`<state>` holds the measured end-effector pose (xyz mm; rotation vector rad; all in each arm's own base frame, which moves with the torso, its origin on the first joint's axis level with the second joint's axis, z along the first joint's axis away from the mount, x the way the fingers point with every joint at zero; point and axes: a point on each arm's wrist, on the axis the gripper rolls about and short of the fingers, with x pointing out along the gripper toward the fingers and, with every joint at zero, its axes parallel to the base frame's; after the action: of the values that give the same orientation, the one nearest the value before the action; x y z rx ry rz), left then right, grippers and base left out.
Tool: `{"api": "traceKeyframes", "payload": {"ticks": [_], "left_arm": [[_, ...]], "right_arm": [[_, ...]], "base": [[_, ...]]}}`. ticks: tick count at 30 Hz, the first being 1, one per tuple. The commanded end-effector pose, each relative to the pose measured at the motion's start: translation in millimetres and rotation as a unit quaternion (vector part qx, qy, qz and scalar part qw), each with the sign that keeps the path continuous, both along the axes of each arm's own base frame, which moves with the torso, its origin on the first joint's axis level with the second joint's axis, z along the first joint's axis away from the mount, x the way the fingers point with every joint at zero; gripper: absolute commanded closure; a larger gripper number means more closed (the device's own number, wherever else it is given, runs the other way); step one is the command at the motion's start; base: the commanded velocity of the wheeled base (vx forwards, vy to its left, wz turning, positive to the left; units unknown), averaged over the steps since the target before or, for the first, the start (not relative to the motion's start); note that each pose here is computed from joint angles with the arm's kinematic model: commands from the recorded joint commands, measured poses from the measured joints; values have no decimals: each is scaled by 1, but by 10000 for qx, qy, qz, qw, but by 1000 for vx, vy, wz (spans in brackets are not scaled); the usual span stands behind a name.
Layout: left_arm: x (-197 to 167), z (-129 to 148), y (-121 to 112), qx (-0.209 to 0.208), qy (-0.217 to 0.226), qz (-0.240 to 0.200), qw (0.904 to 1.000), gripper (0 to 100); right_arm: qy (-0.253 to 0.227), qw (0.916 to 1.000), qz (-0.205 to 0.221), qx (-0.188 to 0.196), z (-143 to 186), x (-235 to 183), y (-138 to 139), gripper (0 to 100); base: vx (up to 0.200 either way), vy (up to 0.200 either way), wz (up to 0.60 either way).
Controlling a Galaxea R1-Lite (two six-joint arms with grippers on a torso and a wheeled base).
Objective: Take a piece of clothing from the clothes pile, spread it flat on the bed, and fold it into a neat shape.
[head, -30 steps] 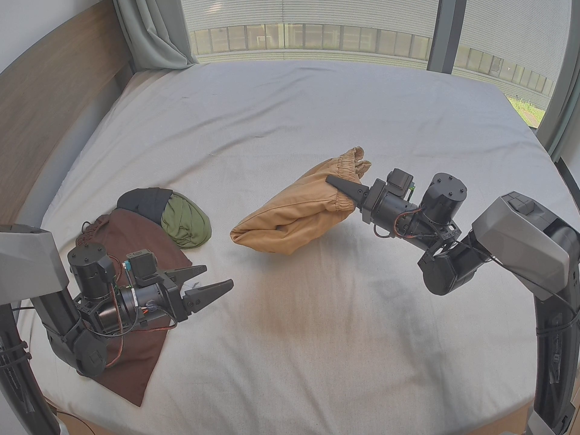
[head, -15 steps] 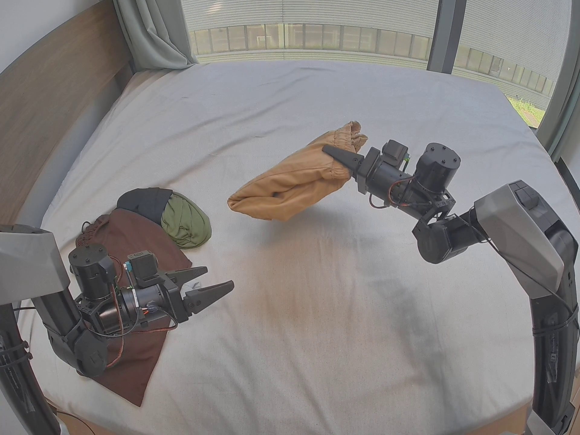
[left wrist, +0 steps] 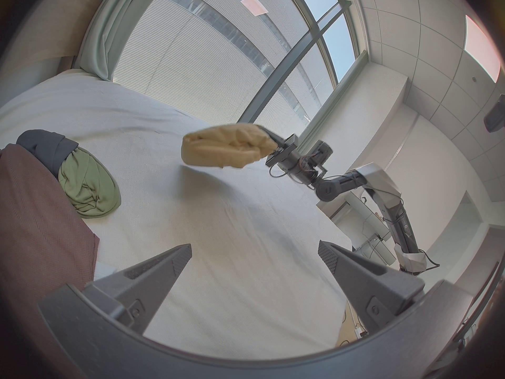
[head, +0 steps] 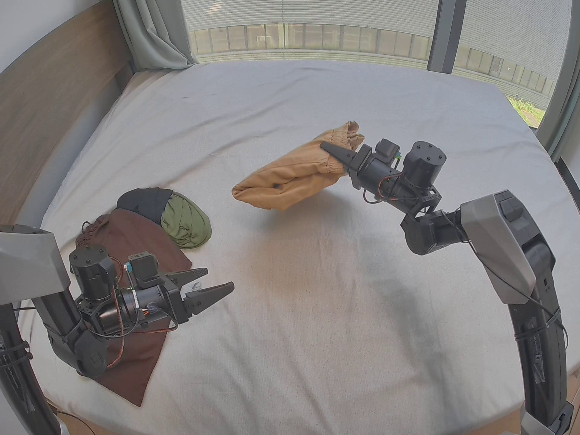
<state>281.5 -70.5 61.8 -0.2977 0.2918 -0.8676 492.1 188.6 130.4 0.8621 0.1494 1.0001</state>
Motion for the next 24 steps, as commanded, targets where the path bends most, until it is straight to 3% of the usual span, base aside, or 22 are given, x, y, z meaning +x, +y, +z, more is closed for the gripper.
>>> {"api": "traceKeyframes", "payload": {"ticks": [1,6,13,24], "left_arm": [[0,0,0,-4,15,4,10000,0],[-1,0,0,-4,15,4,10000,0],[-1,1,0,-7,0,-4,10000,0],[-1,3,0,-16,-45,4,10000,0]], "right_arm": [[542,9983,-213,-18,-54,13,-6,100],[825,9960,-339,-106,-81,5,-20,100],[973,9943,-398,-165,-83,-15,-31,100],[1194,9916,-376,-314,-122,-30,-30,100]], "base": [[0,0,0],[0,0,0],[0,0,0],[0,0,0]]}}
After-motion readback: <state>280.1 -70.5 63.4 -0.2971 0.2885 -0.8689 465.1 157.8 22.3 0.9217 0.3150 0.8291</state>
